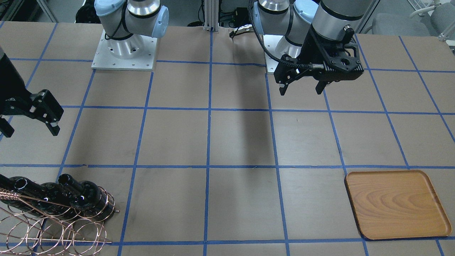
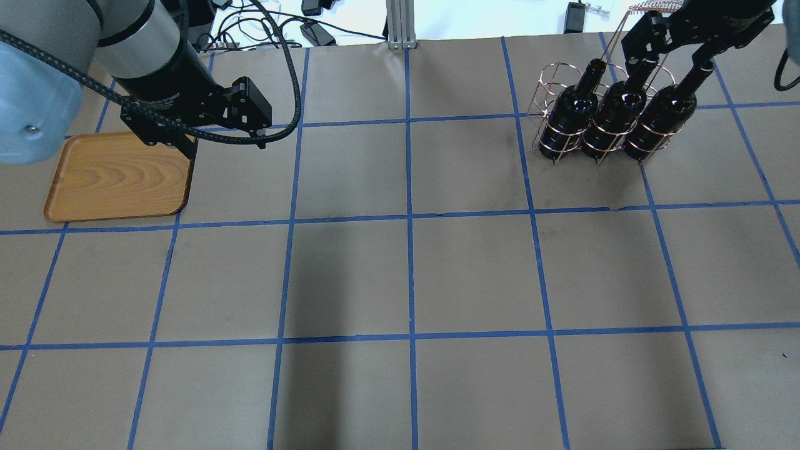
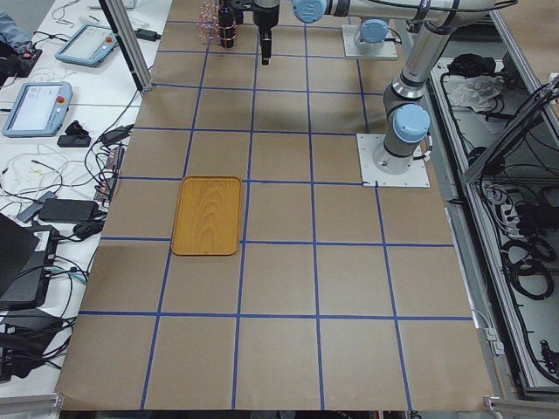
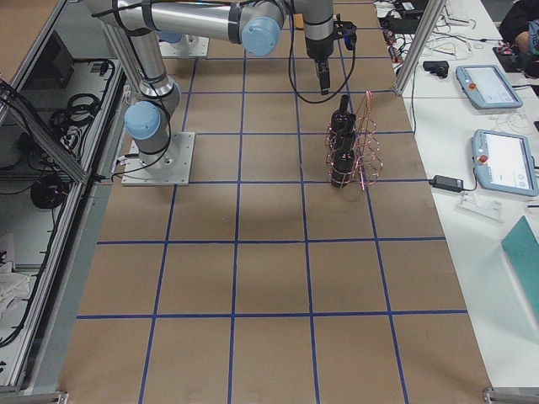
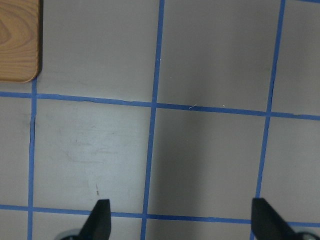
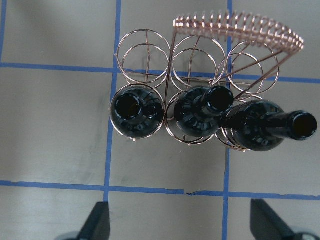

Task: Take wine from basket and place on tray
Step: 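Lower the right gripper onto the neck of a dark wine bottle in the rack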

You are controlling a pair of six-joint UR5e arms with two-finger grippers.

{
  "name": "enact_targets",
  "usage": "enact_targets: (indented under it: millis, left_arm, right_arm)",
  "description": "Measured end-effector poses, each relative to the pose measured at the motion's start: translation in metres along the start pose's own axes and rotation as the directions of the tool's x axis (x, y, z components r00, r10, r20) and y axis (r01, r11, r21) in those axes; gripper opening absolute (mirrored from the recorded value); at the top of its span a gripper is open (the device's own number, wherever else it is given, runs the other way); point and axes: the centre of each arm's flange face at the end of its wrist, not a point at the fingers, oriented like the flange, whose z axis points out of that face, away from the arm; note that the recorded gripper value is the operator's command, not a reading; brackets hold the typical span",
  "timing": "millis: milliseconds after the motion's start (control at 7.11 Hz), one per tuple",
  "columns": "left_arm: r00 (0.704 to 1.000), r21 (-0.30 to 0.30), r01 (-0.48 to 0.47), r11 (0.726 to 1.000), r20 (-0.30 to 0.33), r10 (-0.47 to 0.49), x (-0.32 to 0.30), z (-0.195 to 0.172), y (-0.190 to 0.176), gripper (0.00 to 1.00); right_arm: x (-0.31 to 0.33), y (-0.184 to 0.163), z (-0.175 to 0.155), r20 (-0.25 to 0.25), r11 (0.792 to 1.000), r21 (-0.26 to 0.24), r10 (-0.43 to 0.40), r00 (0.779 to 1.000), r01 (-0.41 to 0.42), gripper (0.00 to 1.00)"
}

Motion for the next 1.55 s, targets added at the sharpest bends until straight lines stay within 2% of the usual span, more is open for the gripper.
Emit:
enact_targets:
  millis: [422, 562, 703, 984, 1547]
  left_arm:
    - [1.000, 0.001, 0.000, 1.000, 0.000, 0.000, 0.000, 0.000, 0.000, 1.00]
    - [1.000, 0.001, 0.000, 1.000, 0.000, 0.000, 0.000, 0.000, 0.000, 1.00]
    - [1.000, 0.002, 0.000, 1.000, 0.000, 0.000, 0.000, 0.000, 0.000, 1.00]
    - [1.000, 0.002, 0.000, 1.000, 0.000, 0.000, 0.000, 0.000, 0.000, 1.00]
    - [1.000, 0.000, 0.000, 1.000, 0.000, 0.000, 0.000, 0.000, 0.000, 1.00]
  right_arm:
    - [0.025, -0.027, 0.044, -0.007, 1.000, 0.003, -0.029, 1.000, 0.029, 0.81]
    - [0.029, -0.035, 0.057, -0.004, 1.000, 0.005, -0.029, 1.000, 0.029, 0.75]
    - [0.031, -0.039, 0.067, -0.002, 1.000, 0.005, -0.028, 1.000, 0.028, 0.74]
    - [0.033, -0.044, 0.081, 0.000, 1.000, 0.002, -0.028, 1.000, 0.028, 0.70]
    - [0.037, -0.053, 0.100, -0.010, 0.999, 0.029, -0.028, 1.000, 0.029, 0.63]
